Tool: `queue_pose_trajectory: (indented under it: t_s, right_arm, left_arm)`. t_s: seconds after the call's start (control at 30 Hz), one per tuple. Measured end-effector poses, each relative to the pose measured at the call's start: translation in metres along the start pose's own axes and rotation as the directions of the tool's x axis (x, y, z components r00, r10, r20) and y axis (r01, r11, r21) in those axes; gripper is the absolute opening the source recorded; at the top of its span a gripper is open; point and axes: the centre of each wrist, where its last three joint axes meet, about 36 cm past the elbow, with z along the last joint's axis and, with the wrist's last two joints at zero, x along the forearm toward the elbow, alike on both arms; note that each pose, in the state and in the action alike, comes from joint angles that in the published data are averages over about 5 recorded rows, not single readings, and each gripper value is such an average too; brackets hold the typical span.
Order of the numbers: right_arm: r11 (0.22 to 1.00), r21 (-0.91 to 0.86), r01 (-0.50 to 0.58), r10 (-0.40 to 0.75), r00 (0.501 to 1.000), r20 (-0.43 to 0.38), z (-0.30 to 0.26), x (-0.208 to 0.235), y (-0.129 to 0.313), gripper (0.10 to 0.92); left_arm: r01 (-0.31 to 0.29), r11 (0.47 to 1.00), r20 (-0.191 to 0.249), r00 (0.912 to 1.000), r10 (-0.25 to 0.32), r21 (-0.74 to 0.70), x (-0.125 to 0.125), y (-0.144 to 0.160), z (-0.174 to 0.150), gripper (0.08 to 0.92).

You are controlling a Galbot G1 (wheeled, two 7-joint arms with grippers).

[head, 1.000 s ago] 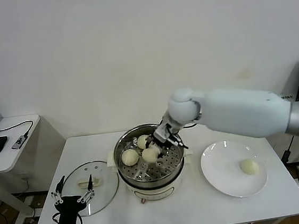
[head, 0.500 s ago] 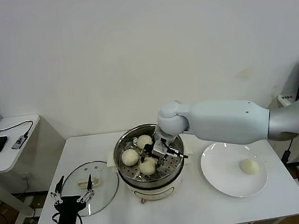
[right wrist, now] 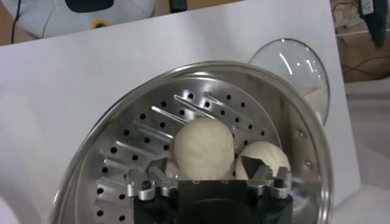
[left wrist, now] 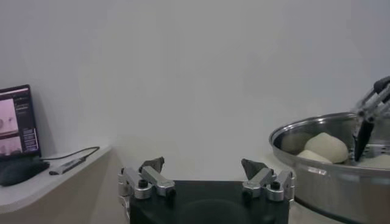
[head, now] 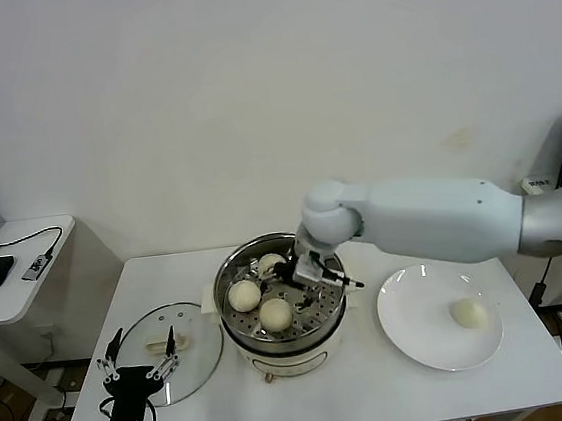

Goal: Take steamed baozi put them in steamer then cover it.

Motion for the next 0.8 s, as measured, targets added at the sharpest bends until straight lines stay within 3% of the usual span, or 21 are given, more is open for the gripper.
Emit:
queue_pose_trajectory:
  t_s: [0.3,0.53,0.8]
  right_arm:
    - [0.948,-0.312,-0.059,0.028,0.994,-0.104,0.021,0.058,0.050,0.823]
    - [0.806,-0.580,-0.120,0.006,0.981,-0.196,0.034,0.091,0.117,0.823]
    - [0.650,-0.747,-0.139,-0.068,0.969,-0.239,0.048,0.096,0.205,0.823]
  left_arm:
    - [-0.009,1.000,0.007,0.9999,0.009,-0.017,-0.004,0.005,-0.001,0.823]
    - [-0.027,0.999,0.009,0.9996,0.027,-0.024,-0.006,0.003,0.000,0.823]
    - [-0.039,0.999,0.011,0.9992,0.039,-0.029,-0.006,0.000,0.001,0.823]
